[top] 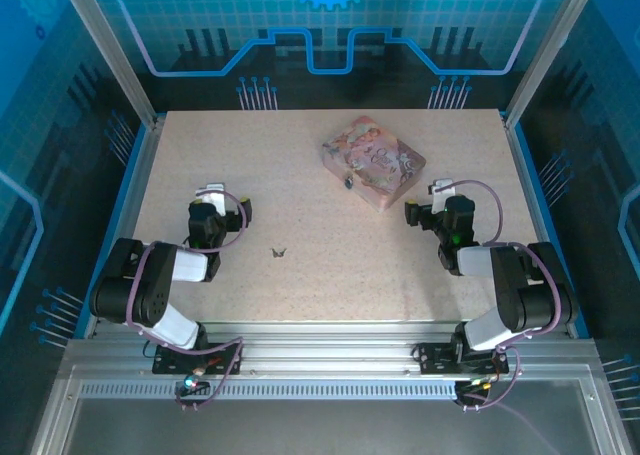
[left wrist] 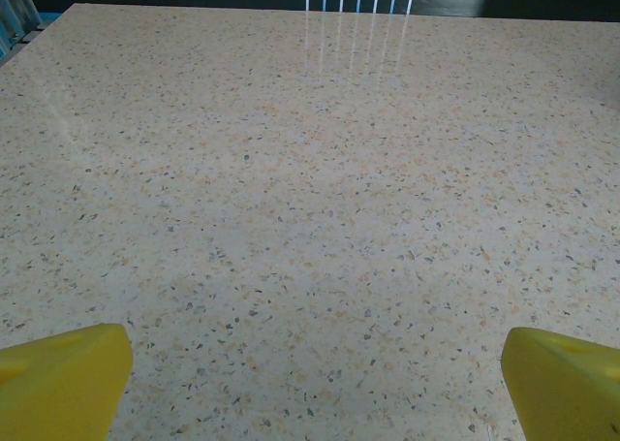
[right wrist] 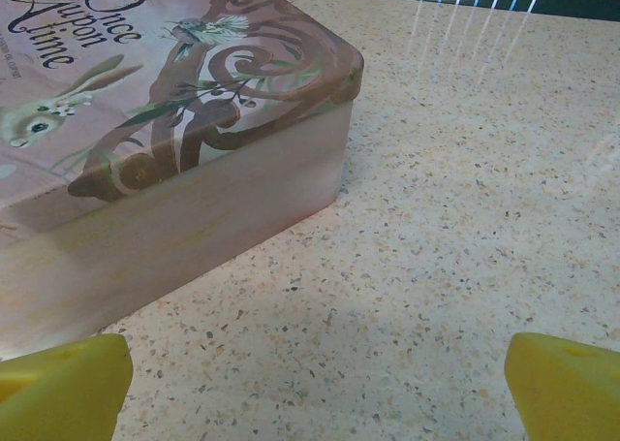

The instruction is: Unlock a padlock with a key

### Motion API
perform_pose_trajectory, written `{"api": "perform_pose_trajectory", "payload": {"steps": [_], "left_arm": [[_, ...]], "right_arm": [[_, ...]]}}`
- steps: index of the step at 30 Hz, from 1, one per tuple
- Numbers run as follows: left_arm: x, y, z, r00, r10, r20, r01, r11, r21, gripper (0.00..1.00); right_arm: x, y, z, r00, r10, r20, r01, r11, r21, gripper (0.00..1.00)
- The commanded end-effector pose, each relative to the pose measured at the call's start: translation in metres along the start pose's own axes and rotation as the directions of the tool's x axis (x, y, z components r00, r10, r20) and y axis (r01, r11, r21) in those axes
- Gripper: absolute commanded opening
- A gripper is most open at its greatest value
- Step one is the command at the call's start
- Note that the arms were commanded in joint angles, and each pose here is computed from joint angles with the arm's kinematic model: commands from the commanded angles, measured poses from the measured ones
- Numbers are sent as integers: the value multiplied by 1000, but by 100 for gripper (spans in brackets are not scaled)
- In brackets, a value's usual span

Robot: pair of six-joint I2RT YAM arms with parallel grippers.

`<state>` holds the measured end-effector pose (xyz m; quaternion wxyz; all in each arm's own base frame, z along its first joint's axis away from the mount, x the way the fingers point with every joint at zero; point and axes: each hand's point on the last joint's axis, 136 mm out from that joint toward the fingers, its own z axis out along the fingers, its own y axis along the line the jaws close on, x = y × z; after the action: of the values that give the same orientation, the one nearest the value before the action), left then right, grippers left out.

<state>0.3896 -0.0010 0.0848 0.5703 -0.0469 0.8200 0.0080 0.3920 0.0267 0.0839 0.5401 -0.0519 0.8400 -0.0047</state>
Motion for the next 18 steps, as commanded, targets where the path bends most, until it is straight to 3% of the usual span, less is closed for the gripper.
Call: {"api": "perform_pose_trajectory", "payload": {"steps": [1, 10, 12, 14, 18], "left_arm": [[-14, -2, 2, 999, 7, 39, -7, 1000, 20, 99], [-14, 0, 4, 1000, -14, 26, 13, 999, 29, 99], [-17, -1, 3, 1000, -11, 26, 10, 999, 34, 99], [-25, -1, 0, 1000, -5, 11, 4, 1000, 27, 99], [-47, 3, -3, 999, -5, -46, 4, 1000, -14, 99]], "right_arm": [[-11, -6, 0, 999, 6, 32, -7, 1000, 17, 100], [-12, -6, 0, 999, 6, 35, -7, 1000, 16, 100], [-20, -14, -3, 999, 30, 27, -31, 997, 65, 100], [-29, -24, -9, 998, 57, -10, -56, 994, 96, 100], [-49, -28, -26, 996, 92, 21, -94, 991, 95, 100]]}}
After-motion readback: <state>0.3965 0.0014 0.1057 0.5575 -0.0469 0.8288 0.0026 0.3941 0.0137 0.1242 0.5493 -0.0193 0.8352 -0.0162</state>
